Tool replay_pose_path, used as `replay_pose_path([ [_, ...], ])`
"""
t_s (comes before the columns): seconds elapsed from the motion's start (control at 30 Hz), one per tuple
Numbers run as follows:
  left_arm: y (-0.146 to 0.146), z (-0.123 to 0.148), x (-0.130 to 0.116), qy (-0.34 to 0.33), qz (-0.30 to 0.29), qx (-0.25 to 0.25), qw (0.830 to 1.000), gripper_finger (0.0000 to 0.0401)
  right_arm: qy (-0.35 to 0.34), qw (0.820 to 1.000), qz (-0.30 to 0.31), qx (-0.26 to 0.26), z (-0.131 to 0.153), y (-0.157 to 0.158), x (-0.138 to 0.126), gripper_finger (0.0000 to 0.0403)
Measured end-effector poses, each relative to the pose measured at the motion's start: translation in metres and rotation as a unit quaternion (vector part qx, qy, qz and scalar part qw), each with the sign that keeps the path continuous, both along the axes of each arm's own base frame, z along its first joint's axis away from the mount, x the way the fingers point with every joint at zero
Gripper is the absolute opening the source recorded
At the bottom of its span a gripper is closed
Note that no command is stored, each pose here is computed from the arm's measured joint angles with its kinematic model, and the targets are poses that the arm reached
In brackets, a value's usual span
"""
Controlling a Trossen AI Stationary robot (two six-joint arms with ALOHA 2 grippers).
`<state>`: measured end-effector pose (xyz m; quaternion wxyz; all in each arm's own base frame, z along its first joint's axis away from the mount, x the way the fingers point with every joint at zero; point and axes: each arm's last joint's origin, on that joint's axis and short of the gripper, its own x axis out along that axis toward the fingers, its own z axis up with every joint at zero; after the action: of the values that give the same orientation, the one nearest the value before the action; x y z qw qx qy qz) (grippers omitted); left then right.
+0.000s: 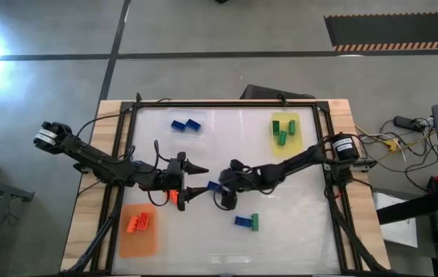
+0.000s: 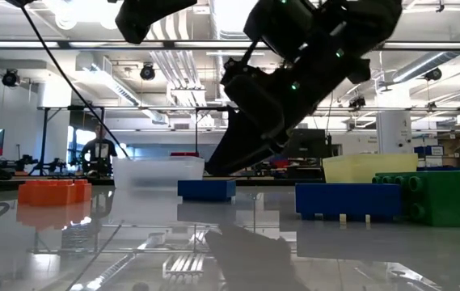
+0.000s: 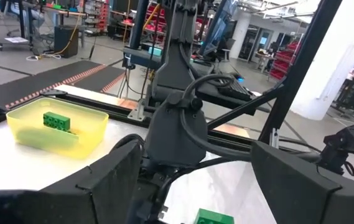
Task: Sort & place blocks by color
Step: Put the blue game piece into the transparent bin
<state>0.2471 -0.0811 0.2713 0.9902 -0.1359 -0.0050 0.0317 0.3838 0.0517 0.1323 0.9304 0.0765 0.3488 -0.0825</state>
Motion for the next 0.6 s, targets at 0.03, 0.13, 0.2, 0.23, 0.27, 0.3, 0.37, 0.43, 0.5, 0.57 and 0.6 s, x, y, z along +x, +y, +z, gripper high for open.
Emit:
replay_pose_path([
  [0.03,0.0,0.0,0.0,0.0,0.0,0.0,1.0,0.0288,-0.006,1.0,-0.001,0.002,-0.002,0.0,-0.001,0.0237],
  [0.13,0.0,0.0,0.0,0.0,0.001,0.0,1.0,0.0288,-0.028,1.0,-0.004,0.009,-0.007,-0.001,-0.005,0.0239],
  [0.2,0.001,0.0,0.0,0.0,0.001,0.0,1.0,0.0288,-0.04,0.999,-0.004,0.011,-0.009,-0.001,-0.007,0.0239],
  [0.23,0.001,0.0,0.0,0.0,0.002,0.0,1.0,0.0288,-0.046,0.999,-0.004,0.011,-0.01,-0.001,-0.008,0.0239],
  [0.27,0.001,0.0,0.0,0.0,0.002,0.0,1.0,0.0288,-0.05,0.999,-0.004,0.012,-0.012,-0.001,-0.009,0.0239],
  [0.3,0.001,0.0,0.0,0.0,0.003,0.0,1.0,0.0288,-0.055,0.998,-0.004,0.013,-0.014,-0.001,-0.009,0.0239],
  [0.37,0.001,0.0,0.0,0.0,0.003,0.0,1.0,0.0288,-0.054,0.998,-0.004,0.012,-0.021,-0.001,-0.008,0.024],
  [0.43,0.001,0.0,0.0,0.0,0.004,0.0,1.0,0.0288,-0.048,0.999,-0.004,0.012,-0.031,-0.001,-0.007,0.024],
  [0.5,0.001,0.0,0.0,0.001,0.005,0.0,1.0,0.0288,-0.041,0.999,-0.008,0.005,-0.04,0.0,-0.003,0.024],
  [0.57,0.001,0.0,0.0,0.001,0.005,0.0,1.0,0.0288,-0.043,0.999,-0.01,0.006,-0.043,0.001,0.001,0.0238],
  [0.6,0.001,0.0,0.0,0.001,0.005,0.0,1.0,0.0288,-0.043,0.999,-0.012,0.003,-0.044,0.002,0.003,0.0236],
])
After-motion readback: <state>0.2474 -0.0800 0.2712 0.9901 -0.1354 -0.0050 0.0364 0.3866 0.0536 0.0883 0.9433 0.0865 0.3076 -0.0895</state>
